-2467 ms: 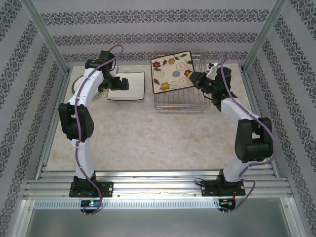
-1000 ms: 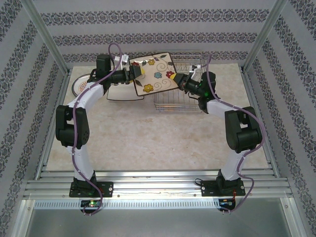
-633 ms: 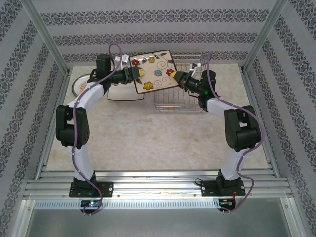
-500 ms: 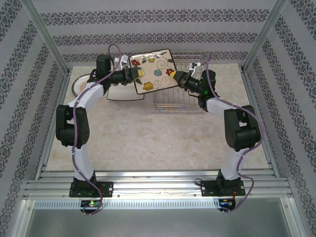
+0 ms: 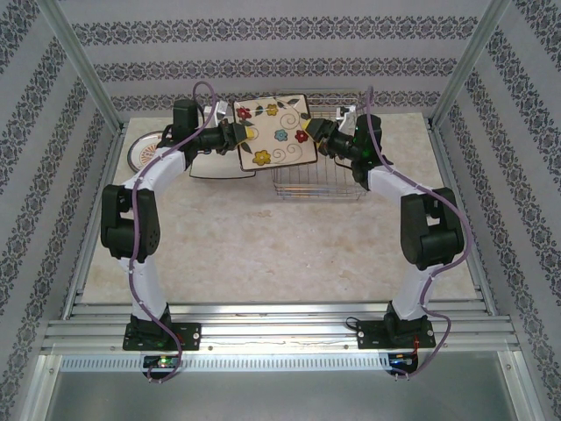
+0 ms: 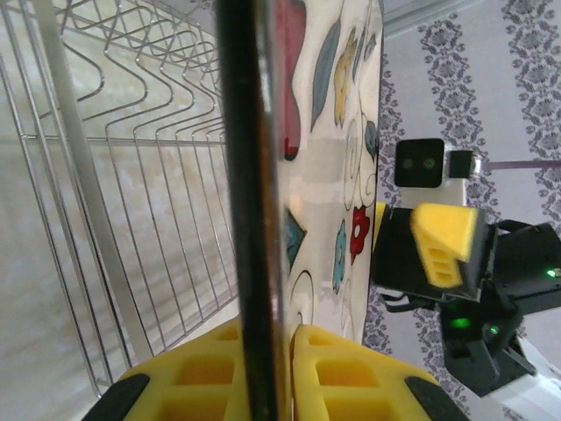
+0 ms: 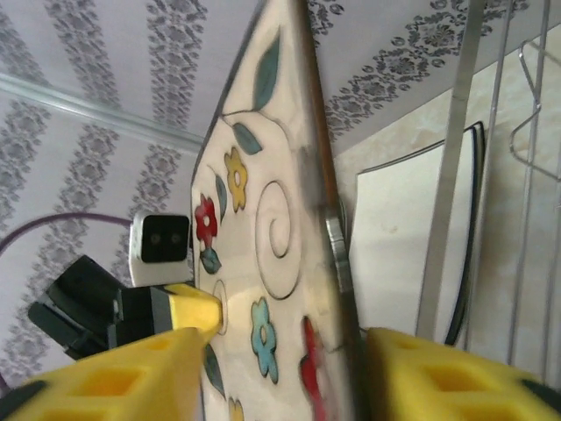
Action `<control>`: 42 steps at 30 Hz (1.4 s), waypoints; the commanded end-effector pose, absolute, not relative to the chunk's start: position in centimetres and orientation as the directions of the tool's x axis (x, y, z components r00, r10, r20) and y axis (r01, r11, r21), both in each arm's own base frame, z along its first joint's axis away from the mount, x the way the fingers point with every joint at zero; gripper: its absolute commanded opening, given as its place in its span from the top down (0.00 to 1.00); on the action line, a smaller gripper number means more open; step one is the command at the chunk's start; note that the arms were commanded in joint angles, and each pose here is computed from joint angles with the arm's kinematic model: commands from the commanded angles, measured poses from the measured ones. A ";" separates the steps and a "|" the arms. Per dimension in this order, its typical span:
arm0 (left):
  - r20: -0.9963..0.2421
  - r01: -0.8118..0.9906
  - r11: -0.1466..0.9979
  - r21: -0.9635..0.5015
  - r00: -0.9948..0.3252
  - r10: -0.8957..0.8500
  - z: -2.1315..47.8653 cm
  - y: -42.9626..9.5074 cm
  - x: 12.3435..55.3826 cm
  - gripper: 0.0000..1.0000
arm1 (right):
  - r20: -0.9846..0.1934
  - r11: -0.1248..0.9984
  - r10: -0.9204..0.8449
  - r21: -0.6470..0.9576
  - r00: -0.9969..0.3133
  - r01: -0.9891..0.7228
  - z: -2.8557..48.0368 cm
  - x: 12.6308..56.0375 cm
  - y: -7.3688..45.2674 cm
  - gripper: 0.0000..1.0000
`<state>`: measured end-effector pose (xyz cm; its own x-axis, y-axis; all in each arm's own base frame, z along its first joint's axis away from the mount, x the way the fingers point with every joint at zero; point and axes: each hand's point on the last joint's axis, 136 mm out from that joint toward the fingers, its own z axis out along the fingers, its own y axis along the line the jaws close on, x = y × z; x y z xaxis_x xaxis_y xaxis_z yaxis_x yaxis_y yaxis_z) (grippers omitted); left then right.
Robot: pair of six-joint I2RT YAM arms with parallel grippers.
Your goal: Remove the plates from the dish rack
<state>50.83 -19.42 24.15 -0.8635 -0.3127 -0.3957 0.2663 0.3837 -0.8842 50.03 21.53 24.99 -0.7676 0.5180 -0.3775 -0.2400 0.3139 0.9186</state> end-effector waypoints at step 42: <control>-0.291 0.008 0.291 -0.957 0.021 -0.956 28.8 -1.9 51.7 1.00 | -0.379 0.996 -0.011 -0.086 -0.925 0.024 24.5 43.7 4.8 0.02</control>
<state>51.69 -2.00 18.47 -0.1559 -0.9401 -0.3033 -0.2839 0.3367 -0.8978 44.15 5.95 24.30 -0.9162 0.0083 -0.4006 0.0273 0.9988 -0.0418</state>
